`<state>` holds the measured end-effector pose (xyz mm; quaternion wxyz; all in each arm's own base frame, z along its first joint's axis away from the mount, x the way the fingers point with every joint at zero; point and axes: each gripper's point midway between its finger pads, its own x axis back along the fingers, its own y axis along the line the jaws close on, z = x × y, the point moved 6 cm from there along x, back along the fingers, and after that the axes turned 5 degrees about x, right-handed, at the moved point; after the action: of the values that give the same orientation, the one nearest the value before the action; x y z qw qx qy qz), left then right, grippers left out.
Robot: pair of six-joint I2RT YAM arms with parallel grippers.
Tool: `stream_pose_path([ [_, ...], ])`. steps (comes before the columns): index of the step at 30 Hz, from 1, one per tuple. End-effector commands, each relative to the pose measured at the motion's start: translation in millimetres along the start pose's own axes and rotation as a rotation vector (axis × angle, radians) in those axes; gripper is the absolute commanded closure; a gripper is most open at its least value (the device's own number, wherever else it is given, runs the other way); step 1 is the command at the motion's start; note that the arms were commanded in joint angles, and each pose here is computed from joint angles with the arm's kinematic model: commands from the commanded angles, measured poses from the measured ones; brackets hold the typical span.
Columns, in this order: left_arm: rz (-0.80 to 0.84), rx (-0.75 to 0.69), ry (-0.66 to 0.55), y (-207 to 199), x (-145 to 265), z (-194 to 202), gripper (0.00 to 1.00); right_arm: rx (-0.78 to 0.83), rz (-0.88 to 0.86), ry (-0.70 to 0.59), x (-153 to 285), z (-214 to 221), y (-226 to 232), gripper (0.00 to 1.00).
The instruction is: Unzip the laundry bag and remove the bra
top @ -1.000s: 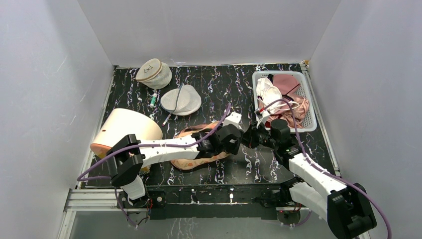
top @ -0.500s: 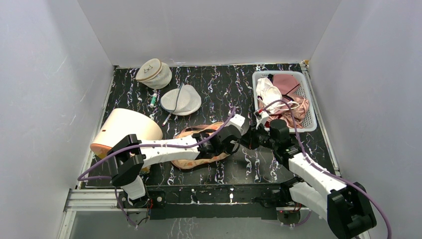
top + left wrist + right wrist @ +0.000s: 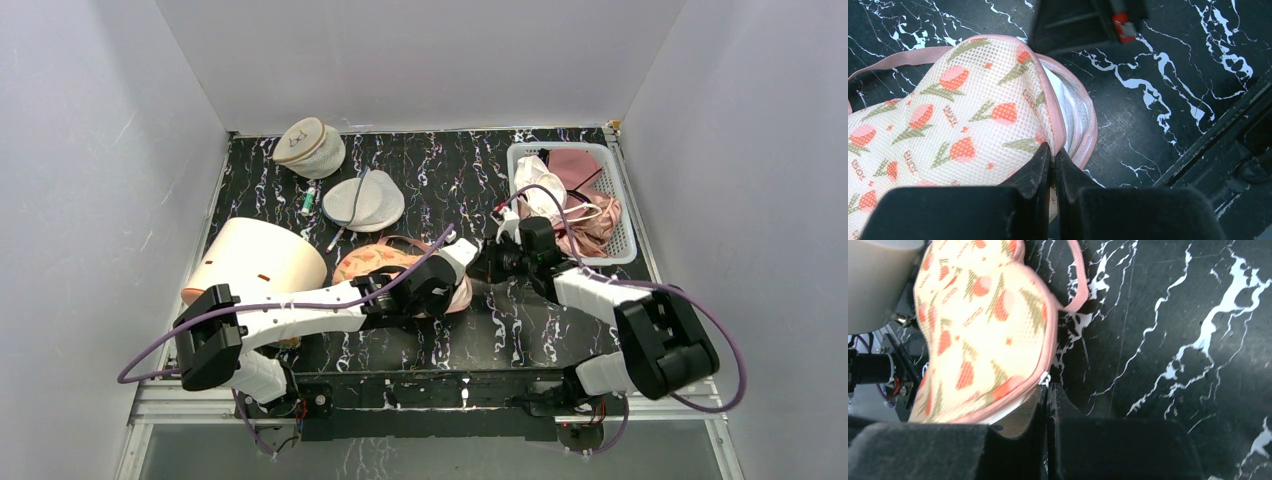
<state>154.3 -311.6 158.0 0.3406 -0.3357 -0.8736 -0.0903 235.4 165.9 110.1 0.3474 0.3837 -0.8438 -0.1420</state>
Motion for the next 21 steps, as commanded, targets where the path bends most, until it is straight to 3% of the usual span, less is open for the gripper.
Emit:
stream_pose_path([
  [1,0.072,0.007,-0.051,-3.9,14.9,-5.2,1.00,0.083,0.034,-0.114,-18.9,-40.4,-13.7,1.00],
  [9,0.074,0.037,-0.007,0.0,14.2,15.5,1.00,0.078,0.071,-0.128,-24.5,-45.6,-25.1,1.00],
  [21,0.062,0.016,0.026,3.4,3.8,32.2,1.00,0.040,0.105,-0.187,16.7,-17.3,-7.2,1.00],
])
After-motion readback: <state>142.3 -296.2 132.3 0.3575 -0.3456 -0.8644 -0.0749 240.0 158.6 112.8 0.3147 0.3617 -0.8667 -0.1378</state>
